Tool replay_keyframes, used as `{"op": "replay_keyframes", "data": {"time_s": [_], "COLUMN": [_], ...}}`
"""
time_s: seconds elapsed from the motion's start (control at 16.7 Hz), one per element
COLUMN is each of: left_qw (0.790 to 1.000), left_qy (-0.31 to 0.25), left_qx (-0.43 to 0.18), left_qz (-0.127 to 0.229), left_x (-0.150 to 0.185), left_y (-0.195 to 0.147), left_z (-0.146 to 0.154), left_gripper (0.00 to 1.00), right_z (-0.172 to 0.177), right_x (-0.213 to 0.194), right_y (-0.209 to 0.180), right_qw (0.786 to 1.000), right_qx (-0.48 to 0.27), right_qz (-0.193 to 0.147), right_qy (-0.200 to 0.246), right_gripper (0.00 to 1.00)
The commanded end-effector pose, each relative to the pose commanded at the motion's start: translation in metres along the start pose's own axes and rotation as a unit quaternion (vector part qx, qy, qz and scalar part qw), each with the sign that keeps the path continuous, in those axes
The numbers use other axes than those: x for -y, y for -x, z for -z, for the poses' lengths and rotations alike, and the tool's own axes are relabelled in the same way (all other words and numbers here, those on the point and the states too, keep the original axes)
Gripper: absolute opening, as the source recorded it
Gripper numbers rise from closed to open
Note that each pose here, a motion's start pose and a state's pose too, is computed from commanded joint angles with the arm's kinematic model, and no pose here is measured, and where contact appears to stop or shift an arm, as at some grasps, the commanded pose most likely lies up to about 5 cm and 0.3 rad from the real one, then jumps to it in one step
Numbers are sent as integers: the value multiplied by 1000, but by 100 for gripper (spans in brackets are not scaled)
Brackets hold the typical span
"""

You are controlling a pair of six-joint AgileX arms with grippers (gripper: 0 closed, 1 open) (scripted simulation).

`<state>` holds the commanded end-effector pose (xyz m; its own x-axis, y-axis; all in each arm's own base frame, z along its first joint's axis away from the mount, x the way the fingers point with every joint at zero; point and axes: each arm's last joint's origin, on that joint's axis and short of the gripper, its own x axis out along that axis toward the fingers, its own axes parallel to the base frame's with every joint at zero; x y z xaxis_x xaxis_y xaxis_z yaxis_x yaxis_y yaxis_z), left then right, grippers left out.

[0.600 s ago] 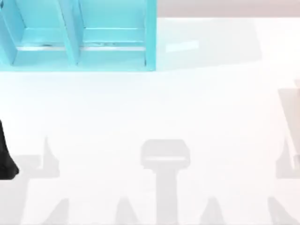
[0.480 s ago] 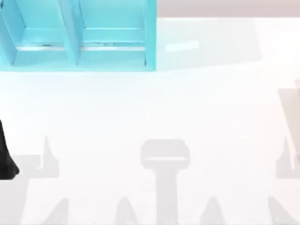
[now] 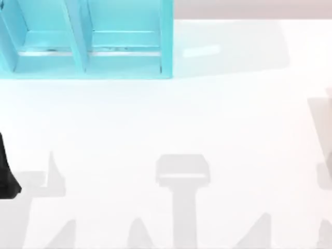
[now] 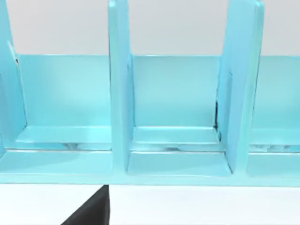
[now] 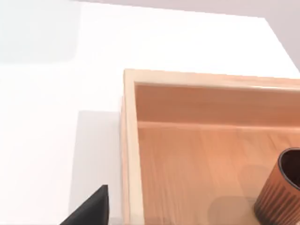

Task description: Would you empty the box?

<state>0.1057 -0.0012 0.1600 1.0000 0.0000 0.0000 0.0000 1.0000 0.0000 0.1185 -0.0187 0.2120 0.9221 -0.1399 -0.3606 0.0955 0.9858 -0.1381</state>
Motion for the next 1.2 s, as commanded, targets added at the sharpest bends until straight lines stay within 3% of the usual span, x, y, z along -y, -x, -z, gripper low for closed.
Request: {"op": "replay_keyframes", "data": {"time_s": [0.18, 0.3, 0.66, 0.9, 1.2], "left_qw": [1000, 1000, 1000, 1000, 1000], "left_qy": [0, 0, 0, 0, 0], "left_qx": [0, 0, 0, 0, 0], "left_qz": [0, 0, 0, 0, 0], "left_x": [0, 0, 0, 0, 0], "left_y": [0, 0, 0, 0, 0], "left_z": [0, 0, 0, 0, 0], "left_gripper": [100, 100, 100, 100, 100], "right_z": [-30, -46, -67, -68, -68], "right_x": [16, 28, 77, 106, 114], "right_y": [-16, -36, -106, -130, -134], "right_qw": [990, 971, 881, 836, 825], "right_qx": [-139, -237, -471, -543, -559], "right_qz": [8, 3, -45, -74, -83], "right_qy": [19, 24, 14, 1, -3], "right_gripper": [100, 100, 100, 100, 100]}}
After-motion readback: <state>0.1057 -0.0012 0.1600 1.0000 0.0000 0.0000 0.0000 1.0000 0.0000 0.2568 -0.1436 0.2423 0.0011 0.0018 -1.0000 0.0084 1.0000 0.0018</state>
